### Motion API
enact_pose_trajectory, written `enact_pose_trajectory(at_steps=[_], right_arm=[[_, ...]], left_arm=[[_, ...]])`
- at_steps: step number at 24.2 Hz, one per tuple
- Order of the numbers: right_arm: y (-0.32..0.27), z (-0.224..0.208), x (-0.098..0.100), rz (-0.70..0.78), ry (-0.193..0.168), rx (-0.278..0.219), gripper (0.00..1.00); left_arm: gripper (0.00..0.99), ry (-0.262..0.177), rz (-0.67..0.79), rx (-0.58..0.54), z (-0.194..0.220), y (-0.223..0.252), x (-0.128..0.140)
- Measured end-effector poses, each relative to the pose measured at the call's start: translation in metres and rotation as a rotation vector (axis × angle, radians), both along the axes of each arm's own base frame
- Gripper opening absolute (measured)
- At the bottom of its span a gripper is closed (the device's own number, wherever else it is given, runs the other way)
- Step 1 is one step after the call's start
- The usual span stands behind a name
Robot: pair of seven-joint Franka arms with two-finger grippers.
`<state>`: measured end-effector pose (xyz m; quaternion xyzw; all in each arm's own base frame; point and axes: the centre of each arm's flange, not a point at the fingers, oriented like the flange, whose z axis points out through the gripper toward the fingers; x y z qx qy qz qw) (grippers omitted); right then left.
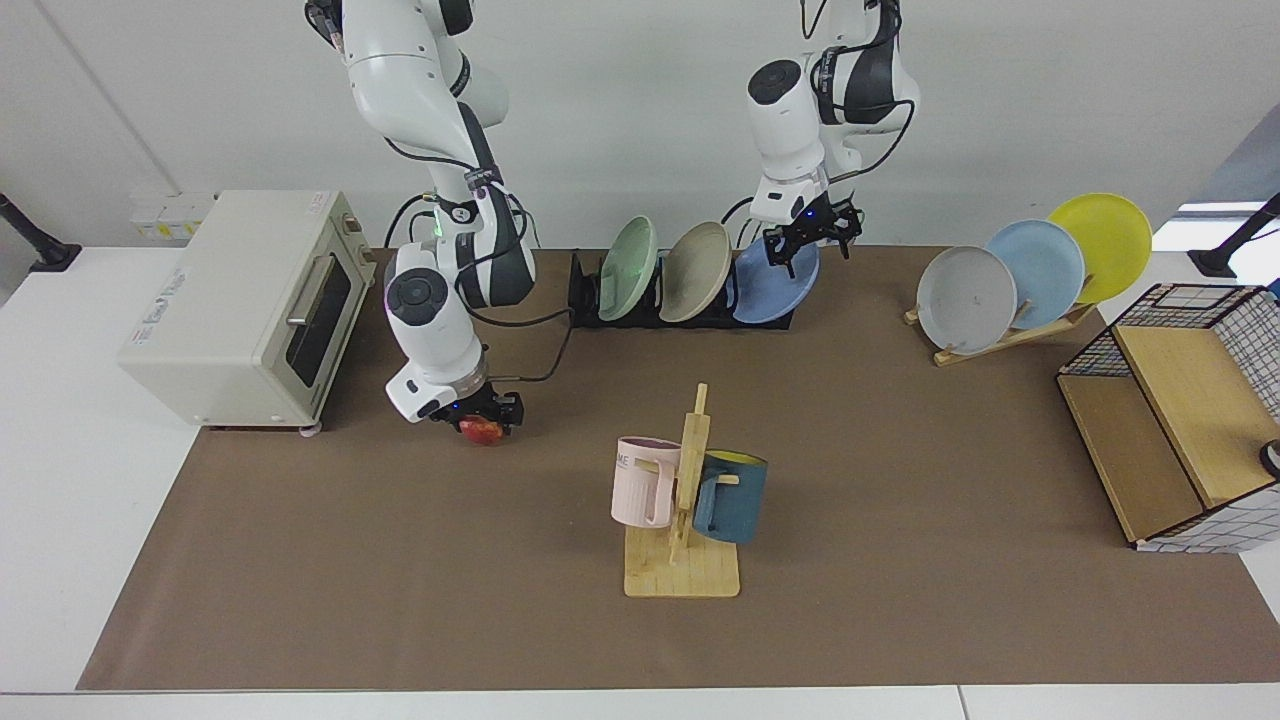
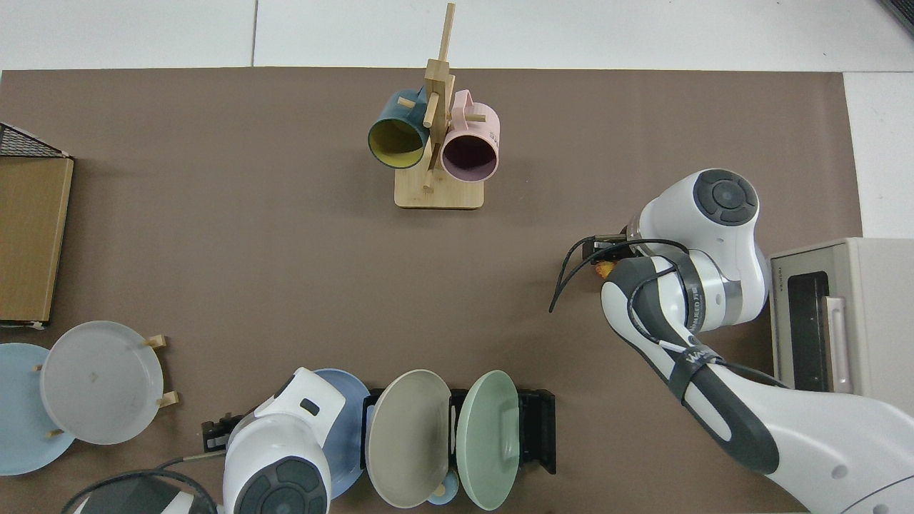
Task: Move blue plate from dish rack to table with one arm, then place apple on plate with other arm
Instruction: 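Grasp the apple with the right gripper while the left gripper reaches the rack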
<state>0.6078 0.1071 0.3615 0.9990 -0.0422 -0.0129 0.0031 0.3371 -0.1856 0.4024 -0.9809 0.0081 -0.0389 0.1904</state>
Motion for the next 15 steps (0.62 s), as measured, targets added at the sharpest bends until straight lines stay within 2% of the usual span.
enact_pose_trajectory(at_steps=[6,7,9,11,13,14,15], right_arm=[[-0.007,0.062,0.005,0.002,-0.011,-0.016,0.79],[-0.007,0.069,0.004,0.002,-0.011,-0.016,0.79],[-0.008,0.085,0.001,0.001,-0.009,-0.016,0.79],[-0.009,0.099,-0.002,0.001,-0.001,-0.018,0.79],[-0.011,0.112,-0.005,-0.001,0.012,-0.020,0.79],[-0.013,0.118,-0.006,-0.004,0.016,-0.020,0.79],[-0.016,0.123,-0.007,-0.007,0.016,-0.020,0.79]], left_arm=[[0.868,0.023,-0.028,0.000,-0.005,0.001,0.002],[0.850,0.026,-0.034,-0.001,-0.006,0.001,0.003],[0.753,0.039,-0.052,0.000,-0.008,0.000,0.003],[0.753,0.051,-0.067,0.000,-0.010,0.000,0.003],[0.705,0.058,-0.074,0.000,-0.012,0.000,0.004],[0.599,0.060,-0.076,0.001,-0.012,0.000,0.004],[0.537,0.062,-0.078,0.001,-0.013,0.000,0.004]])
